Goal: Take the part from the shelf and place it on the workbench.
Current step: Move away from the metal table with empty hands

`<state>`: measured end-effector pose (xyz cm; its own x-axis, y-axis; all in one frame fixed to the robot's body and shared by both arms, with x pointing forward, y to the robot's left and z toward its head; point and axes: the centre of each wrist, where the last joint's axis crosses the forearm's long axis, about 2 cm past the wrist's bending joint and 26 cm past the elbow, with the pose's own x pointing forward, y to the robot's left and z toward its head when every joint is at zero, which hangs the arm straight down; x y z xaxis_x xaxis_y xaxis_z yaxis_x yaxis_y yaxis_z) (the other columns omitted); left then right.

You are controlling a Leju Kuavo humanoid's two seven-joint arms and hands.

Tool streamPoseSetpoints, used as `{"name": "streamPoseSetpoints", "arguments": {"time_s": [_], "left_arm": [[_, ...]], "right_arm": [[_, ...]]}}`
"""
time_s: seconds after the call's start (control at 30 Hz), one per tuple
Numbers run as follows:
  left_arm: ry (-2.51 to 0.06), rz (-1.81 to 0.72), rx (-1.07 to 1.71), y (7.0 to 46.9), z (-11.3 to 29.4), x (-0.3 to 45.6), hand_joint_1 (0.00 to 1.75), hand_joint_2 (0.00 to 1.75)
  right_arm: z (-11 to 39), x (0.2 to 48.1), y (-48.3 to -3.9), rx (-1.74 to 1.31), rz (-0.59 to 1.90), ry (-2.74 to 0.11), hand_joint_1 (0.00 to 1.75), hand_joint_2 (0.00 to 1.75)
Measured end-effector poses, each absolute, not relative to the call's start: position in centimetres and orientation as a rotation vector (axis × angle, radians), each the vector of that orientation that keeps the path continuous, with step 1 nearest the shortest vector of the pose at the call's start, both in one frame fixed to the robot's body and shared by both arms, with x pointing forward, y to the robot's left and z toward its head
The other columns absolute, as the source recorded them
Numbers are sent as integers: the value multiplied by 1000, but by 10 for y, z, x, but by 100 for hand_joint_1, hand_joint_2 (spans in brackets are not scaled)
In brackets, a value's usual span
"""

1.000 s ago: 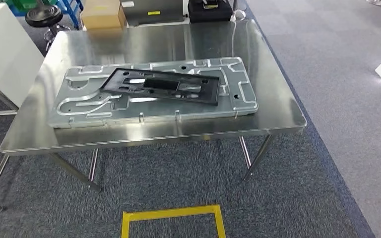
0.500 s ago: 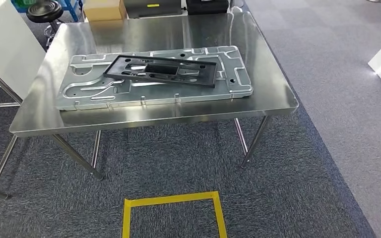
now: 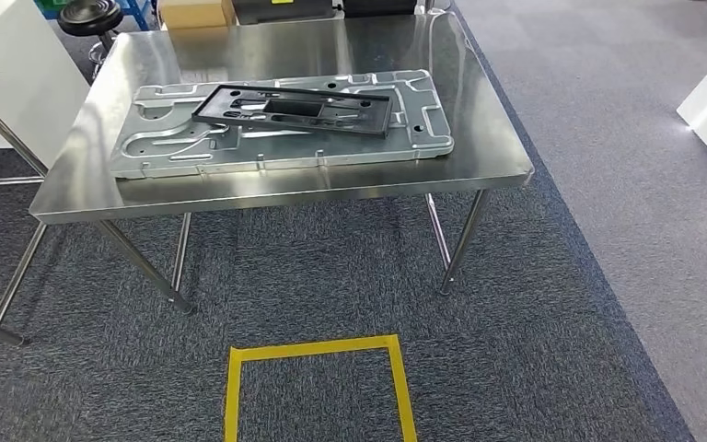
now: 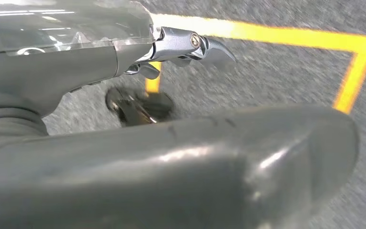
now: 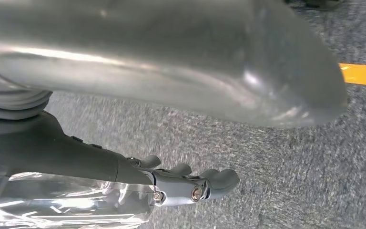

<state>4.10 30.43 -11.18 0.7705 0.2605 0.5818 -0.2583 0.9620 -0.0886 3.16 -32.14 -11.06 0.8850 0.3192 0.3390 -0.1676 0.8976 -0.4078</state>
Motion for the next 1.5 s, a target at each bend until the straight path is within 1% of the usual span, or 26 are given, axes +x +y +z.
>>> {"name": "streamPoseSetpoints", "arguments": {"time_s": [1.17, 1.5], "left_arm": [[-607, 256, 11, 302, -112, 44, 0, 0], [-559, 248, 33, 302, -112, 44, 0, 0]], "right_arm": [[-110, 37, -320, -363, 266, -425, 0, 0], [-111, 36, -319, -265, 182, -347, 0, 0]]}}
